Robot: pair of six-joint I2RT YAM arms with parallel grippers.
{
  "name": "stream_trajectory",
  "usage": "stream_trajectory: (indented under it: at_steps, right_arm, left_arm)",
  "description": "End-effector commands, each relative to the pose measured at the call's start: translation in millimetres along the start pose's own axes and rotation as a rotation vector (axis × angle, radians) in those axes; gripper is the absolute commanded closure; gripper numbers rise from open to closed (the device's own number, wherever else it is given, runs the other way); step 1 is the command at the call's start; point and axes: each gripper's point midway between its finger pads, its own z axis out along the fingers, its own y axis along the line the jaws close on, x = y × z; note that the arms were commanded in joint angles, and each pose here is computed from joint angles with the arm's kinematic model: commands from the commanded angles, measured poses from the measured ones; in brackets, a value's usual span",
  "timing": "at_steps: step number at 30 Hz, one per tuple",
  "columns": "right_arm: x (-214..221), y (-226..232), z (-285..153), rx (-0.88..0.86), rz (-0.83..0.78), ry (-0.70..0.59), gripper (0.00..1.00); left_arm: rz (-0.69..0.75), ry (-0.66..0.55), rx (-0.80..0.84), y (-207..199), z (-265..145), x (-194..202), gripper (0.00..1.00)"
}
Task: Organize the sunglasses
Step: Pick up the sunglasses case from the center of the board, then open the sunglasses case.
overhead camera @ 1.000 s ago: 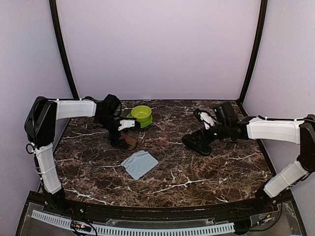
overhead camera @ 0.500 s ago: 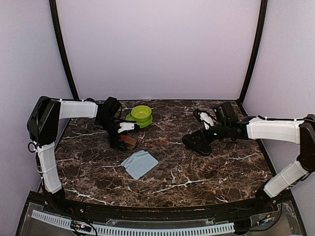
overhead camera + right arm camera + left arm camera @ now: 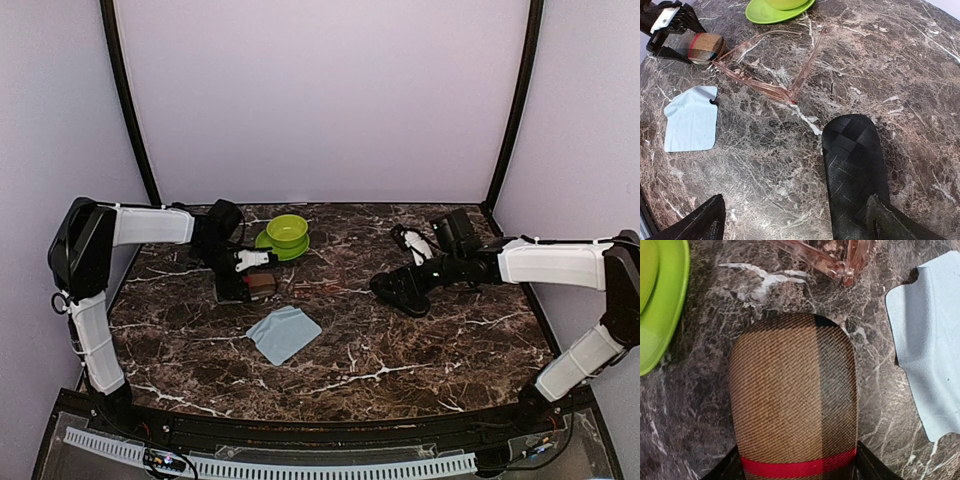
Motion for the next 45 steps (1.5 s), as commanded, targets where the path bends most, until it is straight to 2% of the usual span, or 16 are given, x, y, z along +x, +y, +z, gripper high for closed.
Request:
stream_trajectory:
  at_steps: [1,4,8,14,21,26,27,29,36,39,45]
  right_arm:
    - [-17.4,8.2,-3.6,-0.022,0.017,-0.059,0.03]
    - [-28.2,16.0,-10.5,-0.034,0.029,-0.112,0.04]
    - [-38.6,39.3,-14.4,-0.109,0.035,-0.154,0.04]
    - [-48.8,94.3,-18.6,-0.273,-0.066,-0.221,0.00]
    - [-57.9,121.3,-31.2,-0.420,-0.048,-0.271,0.00]
    - [-57.1,124.6,-35.1,-0.442,-0.086,-0.364,0.00]
    - [-51.7,135.2,-37.7,-0.534,0.032,-0.318,0.00]
    - [-46.0,140.3,-36.4,-0.581,0.088,-0.292,0.00]
    - [-45.2,150.8,-37.5,-0.627,0.034,-0.378,0.00]
    - [-35.7,160.2,-37.4,-0.713,0.140,-0.302,0.00]
    - [-34.3,166.1,-42.6,-0.765,0.134,-0.320,0.01]
  left_arm:
    - [-0.102,-0.120,-0.114,7.5,-53.3,-27.4,0.52]
    - [-0.203,-0.193,-0.144,8.3,-77.8,-41.2,0.59]
    - [-0.343,-0.311,-0.103,-9.3,-104.0,-70.3,0.69]
    - [-0.593,-0.504,0.166,-61.9,-112.2,-128.3,0.84]
    - [-0.682,-0.671,0.367,-120.1,-112.9,-174.5,1.00]
    - [-0.716,-0.725,0.429,-142.1,-111.3,-185.9,1.00]
    - [-0.720,-0.738,0.445,-146.4,-111.1,-187.4,1.00]
    - [-0.727,-0.759,0.472,-152.3,-112.6,-189.8,1.00]
    - [-0.711,-0.807,0.589,-175.3,-116.1,-204.4,1.00]
    - [-0.700,-0.823,0.621,-182.6,-119.3,-208.1,1.00]
    - [-0.674,-0.843,0.677,-195.6,-123.1,-213.4,1.00]
